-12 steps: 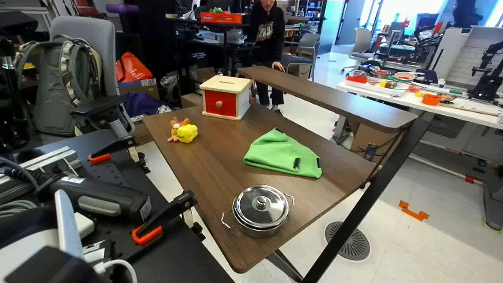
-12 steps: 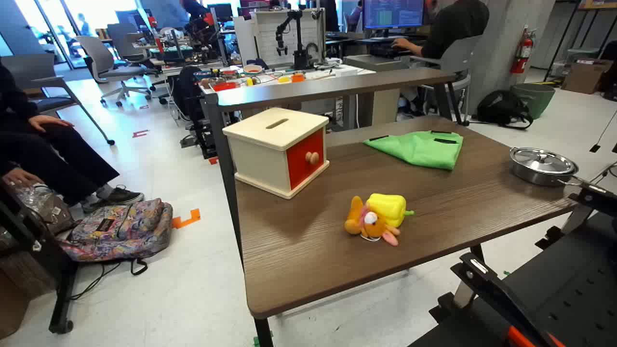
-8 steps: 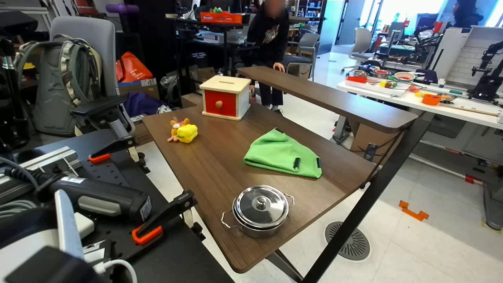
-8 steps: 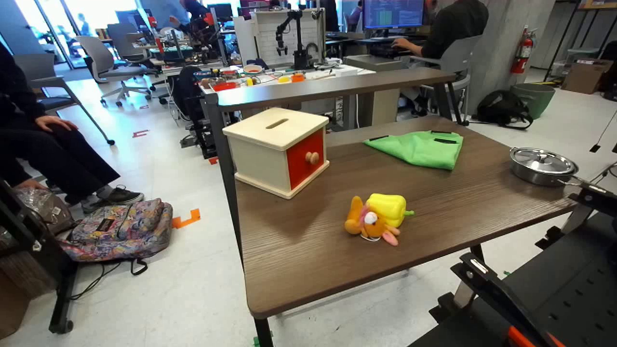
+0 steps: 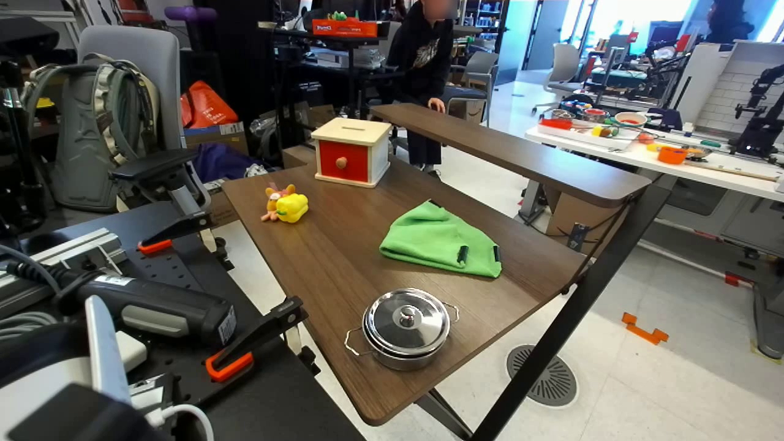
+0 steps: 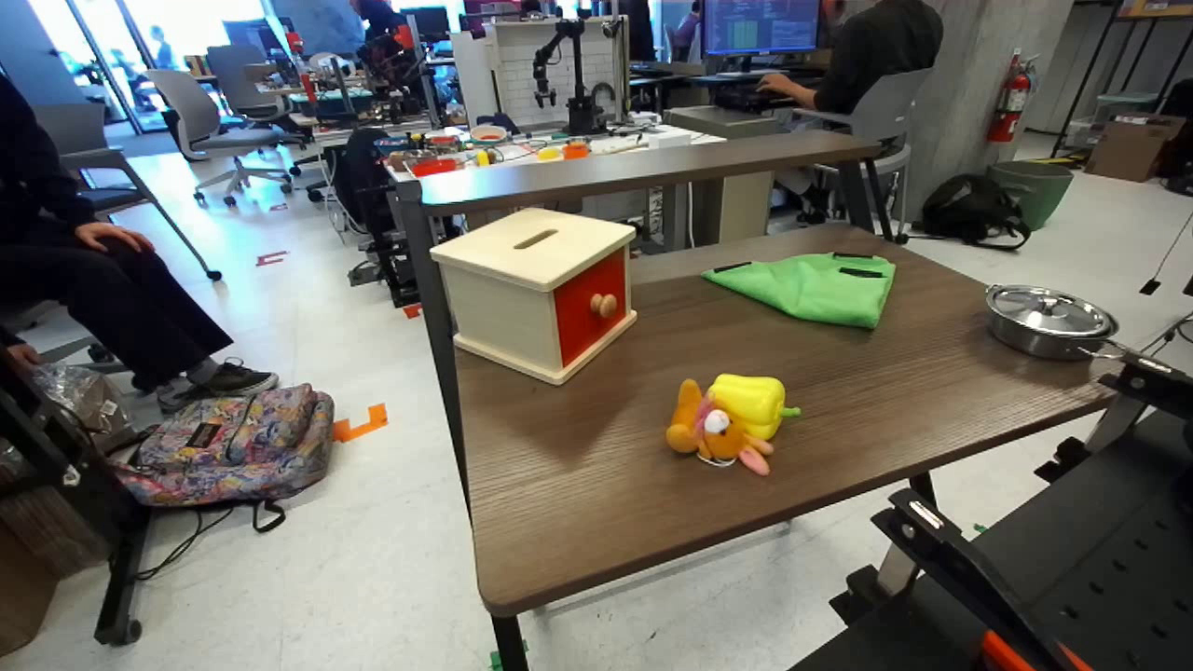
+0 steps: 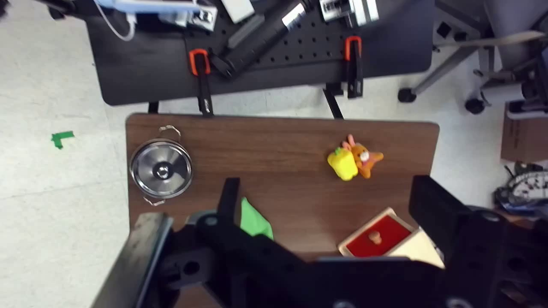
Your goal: Move the green cloth
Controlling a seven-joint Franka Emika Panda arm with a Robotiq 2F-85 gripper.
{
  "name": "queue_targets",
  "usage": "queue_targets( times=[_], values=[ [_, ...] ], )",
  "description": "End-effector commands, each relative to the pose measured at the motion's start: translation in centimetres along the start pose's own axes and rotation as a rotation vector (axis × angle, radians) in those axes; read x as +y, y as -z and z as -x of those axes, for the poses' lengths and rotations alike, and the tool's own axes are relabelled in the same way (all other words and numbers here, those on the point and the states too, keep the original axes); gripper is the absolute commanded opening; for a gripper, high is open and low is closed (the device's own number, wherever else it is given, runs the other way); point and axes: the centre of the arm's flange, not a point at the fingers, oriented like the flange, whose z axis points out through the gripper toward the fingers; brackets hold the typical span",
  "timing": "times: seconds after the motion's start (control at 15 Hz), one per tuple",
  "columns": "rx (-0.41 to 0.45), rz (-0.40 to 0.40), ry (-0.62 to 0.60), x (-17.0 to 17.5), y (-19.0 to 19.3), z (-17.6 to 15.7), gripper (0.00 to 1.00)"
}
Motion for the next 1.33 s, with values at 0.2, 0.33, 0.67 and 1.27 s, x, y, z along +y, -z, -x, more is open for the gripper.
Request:
queue_targets(
  times=[0.2,0.33,0.67,1.27],
  values=[
    [0.181,-0.051,-0.142,-2.0,-3.2,-12.2,1.0],
    [0.22,-0.035,-0.186,-0.9,-5.3,-15.3,1.0],
    [0.261,0.024,-0.276,2.1,-10.8,-21.6,1.0],
    [0.191,0.083,-0.353,4.3,-21.5,-28.4,1.0]
  ],
)
